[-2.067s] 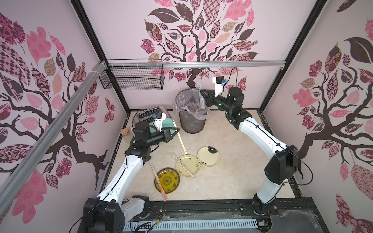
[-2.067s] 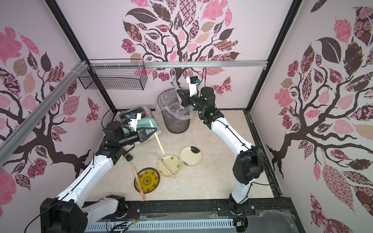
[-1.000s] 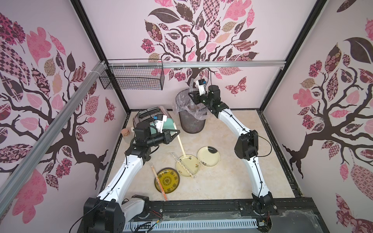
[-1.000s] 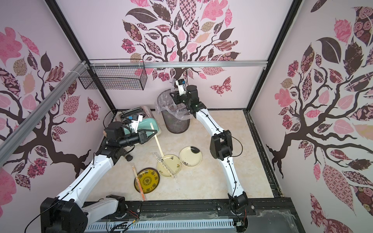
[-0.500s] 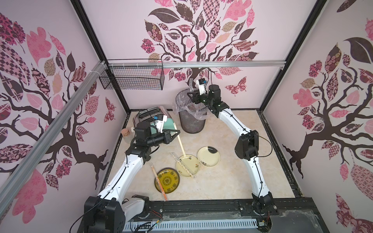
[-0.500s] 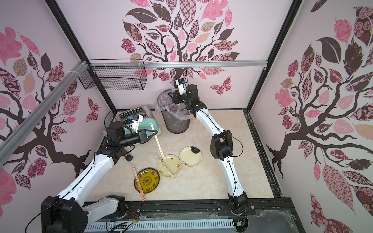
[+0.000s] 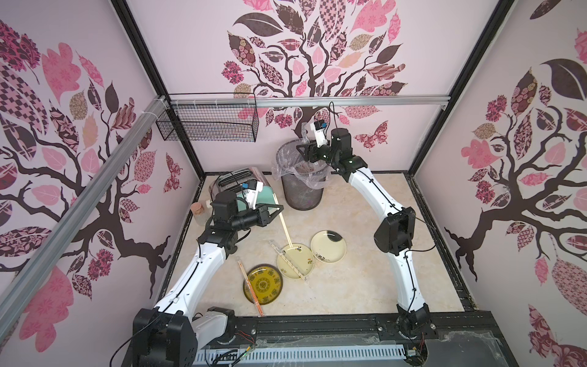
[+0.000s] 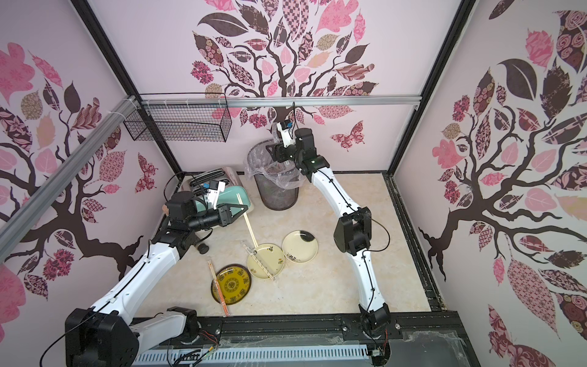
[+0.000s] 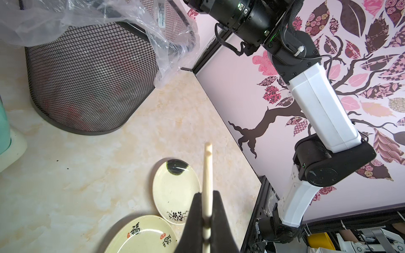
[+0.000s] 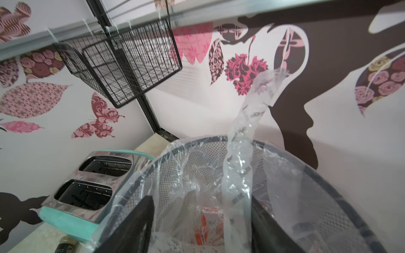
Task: Remove the packaging of disposable chopsticks
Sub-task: Place the packet bag in the trash bin, then place the disposable chopsticks on the plate.
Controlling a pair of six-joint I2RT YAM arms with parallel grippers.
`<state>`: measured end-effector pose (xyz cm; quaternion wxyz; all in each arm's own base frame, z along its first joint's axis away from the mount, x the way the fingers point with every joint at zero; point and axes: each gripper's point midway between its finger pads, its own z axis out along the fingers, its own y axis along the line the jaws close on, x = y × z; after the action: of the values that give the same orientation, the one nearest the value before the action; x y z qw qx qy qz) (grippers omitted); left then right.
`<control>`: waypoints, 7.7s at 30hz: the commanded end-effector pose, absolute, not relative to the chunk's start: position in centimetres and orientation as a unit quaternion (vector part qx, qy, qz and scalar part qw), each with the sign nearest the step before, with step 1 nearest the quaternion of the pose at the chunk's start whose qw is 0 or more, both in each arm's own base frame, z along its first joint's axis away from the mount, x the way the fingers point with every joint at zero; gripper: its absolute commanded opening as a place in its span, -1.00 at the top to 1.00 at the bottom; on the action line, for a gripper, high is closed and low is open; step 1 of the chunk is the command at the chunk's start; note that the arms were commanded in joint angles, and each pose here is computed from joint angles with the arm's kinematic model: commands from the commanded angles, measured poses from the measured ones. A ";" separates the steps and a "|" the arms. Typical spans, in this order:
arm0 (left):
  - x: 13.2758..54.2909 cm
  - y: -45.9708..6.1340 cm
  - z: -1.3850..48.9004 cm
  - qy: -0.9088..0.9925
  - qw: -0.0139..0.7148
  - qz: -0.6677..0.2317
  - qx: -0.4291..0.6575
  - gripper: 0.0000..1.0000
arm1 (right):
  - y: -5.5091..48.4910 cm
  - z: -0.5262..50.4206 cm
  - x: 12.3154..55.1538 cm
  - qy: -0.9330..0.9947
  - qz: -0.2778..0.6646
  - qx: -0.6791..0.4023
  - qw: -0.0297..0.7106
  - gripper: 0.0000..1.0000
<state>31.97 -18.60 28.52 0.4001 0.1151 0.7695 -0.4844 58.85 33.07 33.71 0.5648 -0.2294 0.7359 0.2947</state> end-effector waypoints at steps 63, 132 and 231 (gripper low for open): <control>32.3 -18.8 29.2 0.762 0.399 -0.496 0.122 1.00 | 33.9 29.4 56.4 0.818 0.213 -0.209 0.492 0.70; 32.2 -20.5 27.8 0.764 0.367 -0.513 0.133 1.00 | 36.3 27.5 28.4 0.723 0.554 -0.268 0.314 -0.22; 31.9 -21.1 27.1 0.777 0.356 -0.500 0.140 0.35 | 24.3 5.9 30.3 0.963 0.177 -0.150 0.140 1.00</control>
<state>31.67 -20.92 25.98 0.3458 0.1273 0.7839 -0.4996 30.16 24.24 5.60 0.1498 -0.1510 0.9597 0.1839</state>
